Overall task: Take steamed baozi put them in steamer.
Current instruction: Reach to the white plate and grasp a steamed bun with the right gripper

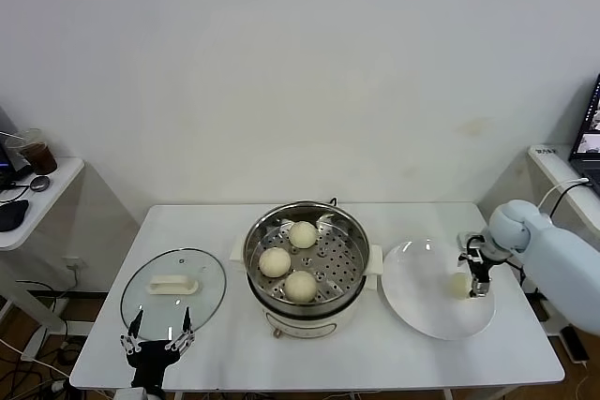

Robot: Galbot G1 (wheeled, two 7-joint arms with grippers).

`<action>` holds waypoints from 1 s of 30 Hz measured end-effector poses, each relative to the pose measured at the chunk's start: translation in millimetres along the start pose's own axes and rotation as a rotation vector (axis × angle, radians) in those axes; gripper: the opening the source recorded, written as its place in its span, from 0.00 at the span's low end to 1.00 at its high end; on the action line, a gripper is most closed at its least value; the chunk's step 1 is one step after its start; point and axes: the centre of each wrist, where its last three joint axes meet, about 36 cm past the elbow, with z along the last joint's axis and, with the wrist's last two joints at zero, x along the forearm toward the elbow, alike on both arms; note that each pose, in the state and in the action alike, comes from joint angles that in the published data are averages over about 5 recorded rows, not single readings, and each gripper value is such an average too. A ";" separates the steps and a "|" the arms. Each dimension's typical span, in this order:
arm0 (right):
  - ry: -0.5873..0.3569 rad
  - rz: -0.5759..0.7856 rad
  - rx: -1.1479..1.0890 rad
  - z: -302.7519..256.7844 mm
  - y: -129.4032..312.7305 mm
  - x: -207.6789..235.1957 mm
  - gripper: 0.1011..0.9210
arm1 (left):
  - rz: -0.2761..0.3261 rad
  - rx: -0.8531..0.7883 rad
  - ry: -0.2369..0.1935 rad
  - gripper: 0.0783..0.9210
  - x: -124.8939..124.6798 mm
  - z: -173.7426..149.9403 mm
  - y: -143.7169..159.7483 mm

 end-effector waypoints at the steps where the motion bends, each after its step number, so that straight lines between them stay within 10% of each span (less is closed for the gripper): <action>1: 0.000 -0.001 0.000 -0.5 0.0 -1.1 0.88 | 0.000 0.000 0.000 0.88 0.0 0.0 0.0; 17: 0.003 -0.015 -0.019 -1.9 0.5 -14.5 0.87 | 0.000 0.000 0.004 0.88 0.0 1.7 -1.5; 30: -0.001 -0.017 -0.032 1.7 -0.5 -11.0 0.61 | 0.001 0.002 0.001 0.88 -0.4 0.9 -3.0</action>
